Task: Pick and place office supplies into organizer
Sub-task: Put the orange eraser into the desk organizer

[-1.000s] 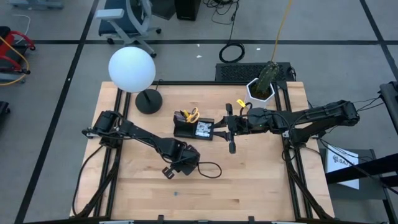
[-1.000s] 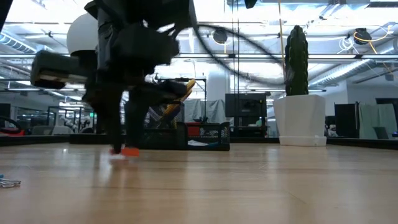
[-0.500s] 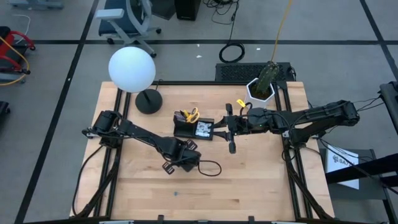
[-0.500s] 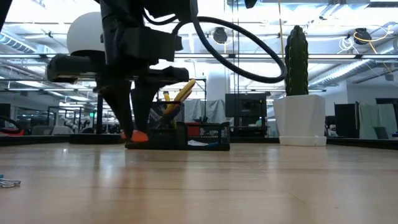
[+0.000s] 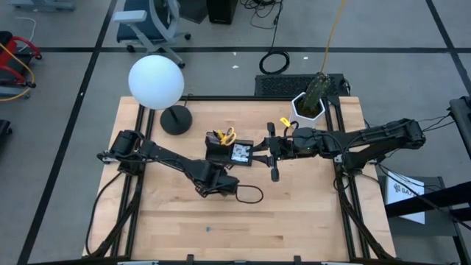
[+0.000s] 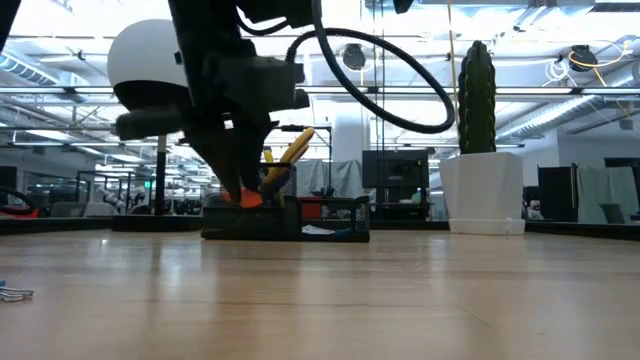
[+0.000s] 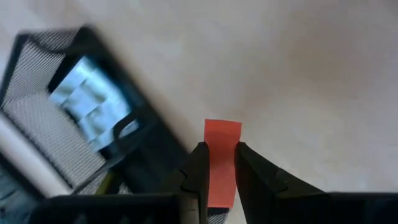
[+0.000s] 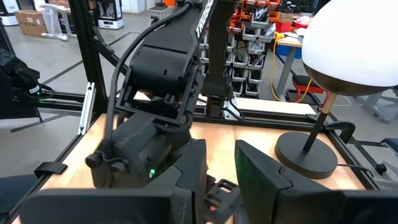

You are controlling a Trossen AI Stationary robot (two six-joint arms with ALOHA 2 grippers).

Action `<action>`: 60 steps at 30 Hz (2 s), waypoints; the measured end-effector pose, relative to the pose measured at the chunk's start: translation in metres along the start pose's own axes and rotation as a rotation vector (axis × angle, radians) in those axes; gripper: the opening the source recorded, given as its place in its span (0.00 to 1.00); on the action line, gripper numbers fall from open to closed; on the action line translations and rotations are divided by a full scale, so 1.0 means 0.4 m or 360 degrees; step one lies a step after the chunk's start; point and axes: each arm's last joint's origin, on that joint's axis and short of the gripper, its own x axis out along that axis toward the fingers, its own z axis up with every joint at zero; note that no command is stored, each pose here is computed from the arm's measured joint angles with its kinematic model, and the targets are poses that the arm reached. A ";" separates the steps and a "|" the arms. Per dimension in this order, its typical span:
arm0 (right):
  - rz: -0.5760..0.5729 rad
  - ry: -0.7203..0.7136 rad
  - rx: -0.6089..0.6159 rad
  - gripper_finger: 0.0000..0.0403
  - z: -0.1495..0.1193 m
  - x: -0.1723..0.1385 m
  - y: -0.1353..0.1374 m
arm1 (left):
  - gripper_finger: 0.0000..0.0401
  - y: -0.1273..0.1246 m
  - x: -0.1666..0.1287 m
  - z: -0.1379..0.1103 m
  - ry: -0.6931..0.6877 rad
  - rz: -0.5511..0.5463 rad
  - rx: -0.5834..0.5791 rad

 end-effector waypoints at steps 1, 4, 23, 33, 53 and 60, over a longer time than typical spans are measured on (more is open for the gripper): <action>0.0000 0.0000 -0.0001 0.19 0.000 0.000 0.000 | 0.17 0.005 0.002 -0.004 0.0023 0.0026 -0.0013; 0.0000 0.0000 -0.0001 0.19 0.000 0.000 0.000 | 0.17 0.020 0.008 -0.018 0.0088 0.0074 -0.0056; 0.0000 0.0000 0.0000 0.19 0.000 0.000 0.000 | 0.17 0.092 0.038 -0.082 0.0263 0.0143 -0.0253; 0.0000 0.0000 0.0000 0.19 0.000 0.000 0.000 | 0.17 0.111 0.046 -0.097 0.0272 0.0142 -0.0294; 0.0000 0.0000 0.0000 0.19 0.000 0.000 0.000 | 0.19 0.112 0.046 -0.097 0.0264 0.0137 -0.0271; 0.0000 0.0000 0.0000 0.19 0.000 0.000 0.000 | 0.35 0.112 0.046 -0.097 0.0262 0.0142 -0.0310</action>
